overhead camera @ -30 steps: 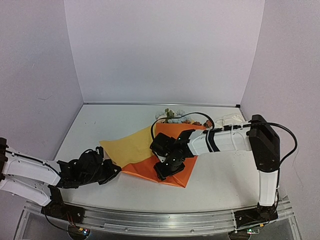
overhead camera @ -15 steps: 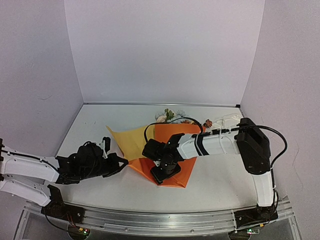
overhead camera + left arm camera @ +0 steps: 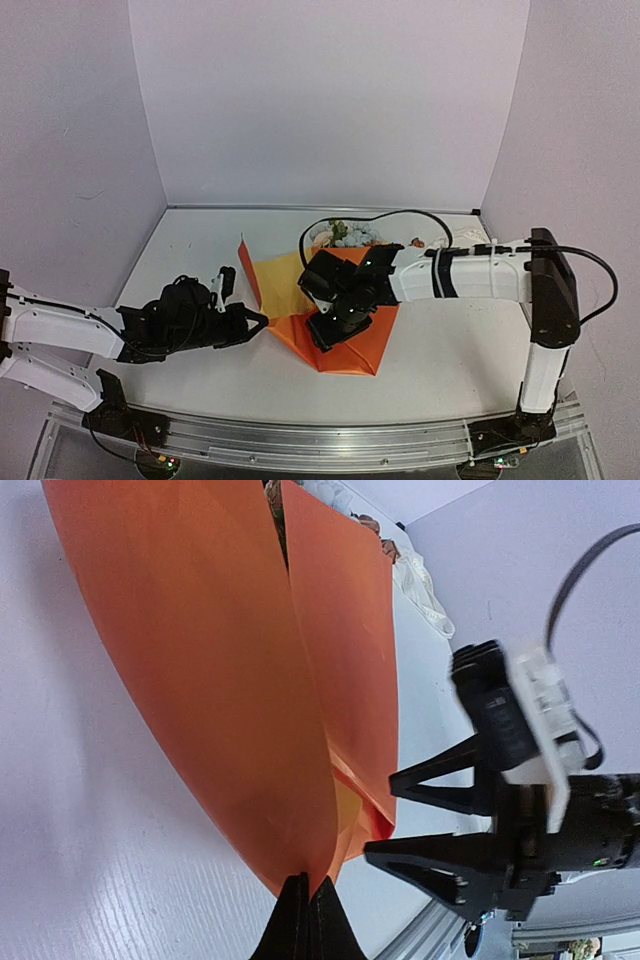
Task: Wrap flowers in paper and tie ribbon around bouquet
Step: Fold the 2/3-folded wrapping paper at the center of the board.
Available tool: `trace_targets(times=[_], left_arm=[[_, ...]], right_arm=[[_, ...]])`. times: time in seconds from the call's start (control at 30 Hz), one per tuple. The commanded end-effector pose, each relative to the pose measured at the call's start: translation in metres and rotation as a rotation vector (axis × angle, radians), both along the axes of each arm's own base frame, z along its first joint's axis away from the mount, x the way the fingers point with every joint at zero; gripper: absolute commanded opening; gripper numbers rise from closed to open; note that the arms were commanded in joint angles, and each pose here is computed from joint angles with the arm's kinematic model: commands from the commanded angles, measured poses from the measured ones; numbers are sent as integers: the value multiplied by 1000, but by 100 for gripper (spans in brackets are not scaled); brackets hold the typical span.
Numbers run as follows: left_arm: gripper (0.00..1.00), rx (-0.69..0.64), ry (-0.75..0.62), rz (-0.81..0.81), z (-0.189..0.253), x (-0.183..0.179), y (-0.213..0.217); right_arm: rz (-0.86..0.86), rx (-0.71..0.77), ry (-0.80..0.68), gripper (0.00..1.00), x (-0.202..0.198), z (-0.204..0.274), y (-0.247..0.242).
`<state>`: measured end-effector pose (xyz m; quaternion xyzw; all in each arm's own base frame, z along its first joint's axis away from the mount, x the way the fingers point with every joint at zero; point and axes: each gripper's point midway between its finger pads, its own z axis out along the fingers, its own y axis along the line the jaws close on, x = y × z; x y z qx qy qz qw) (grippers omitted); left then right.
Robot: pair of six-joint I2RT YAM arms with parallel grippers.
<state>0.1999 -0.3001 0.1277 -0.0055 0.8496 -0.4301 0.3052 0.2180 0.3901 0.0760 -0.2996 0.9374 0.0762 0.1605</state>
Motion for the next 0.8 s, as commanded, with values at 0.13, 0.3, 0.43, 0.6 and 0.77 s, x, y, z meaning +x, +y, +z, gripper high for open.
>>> trace_targets(times=[0.13,0.3,0.43,0.6,0.77], left_arm=[[0,4,-97,-135,35,2,-34],[0,17,-102,-183,37,2,-46],[0,27,-116,-226,41,2,-57],[0,28,-129,-294,46,3,-76],[0,38,-135,-390,48,0,-103]], right_arm=[[-95,128,12,54,4,36,-26],[-203,154,-2,47,6,27,-66],[-287,187,10,45,4,8,-93],[-306,191,48,38,5,-13,-88],[-340,175,76,25,9,-38,-83]])
